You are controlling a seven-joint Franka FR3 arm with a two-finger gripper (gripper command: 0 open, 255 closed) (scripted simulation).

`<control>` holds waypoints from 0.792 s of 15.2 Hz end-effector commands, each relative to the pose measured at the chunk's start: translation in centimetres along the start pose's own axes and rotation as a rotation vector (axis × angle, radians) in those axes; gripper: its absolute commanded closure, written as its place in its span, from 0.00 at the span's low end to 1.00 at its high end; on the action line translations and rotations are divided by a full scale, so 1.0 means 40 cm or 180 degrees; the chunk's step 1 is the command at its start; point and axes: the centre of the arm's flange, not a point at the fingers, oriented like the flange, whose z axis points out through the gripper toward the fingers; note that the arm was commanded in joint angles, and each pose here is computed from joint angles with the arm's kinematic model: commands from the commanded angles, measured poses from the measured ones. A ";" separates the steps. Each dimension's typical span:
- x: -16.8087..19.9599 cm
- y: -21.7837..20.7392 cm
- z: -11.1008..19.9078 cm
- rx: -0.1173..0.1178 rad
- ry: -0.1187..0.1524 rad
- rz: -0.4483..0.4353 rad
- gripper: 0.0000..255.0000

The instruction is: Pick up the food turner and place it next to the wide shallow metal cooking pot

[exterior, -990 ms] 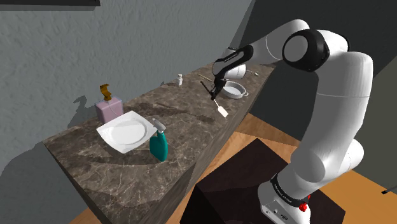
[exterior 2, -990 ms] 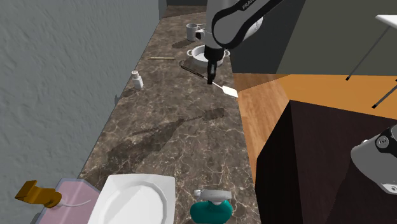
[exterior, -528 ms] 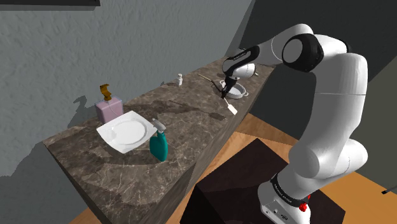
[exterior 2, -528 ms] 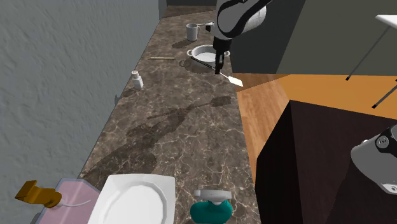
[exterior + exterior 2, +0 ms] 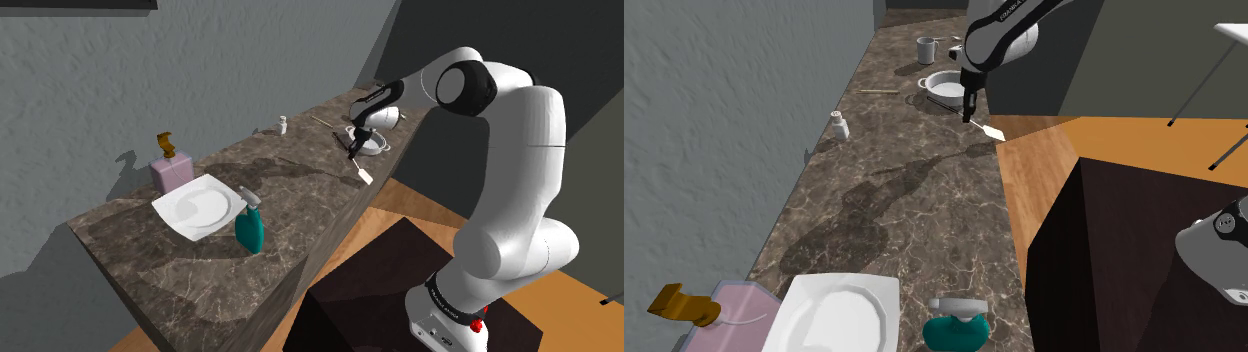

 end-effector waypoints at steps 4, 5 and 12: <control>-0.005 0.002 0.064 -0.0001 0.0001 0.0000 1.00; -0.006 0.002 0.077 -0.0001 0.0001 0.0000 1.00; -0.012 0.002 0.172 -0.0001 0.0001 0.0000 1.00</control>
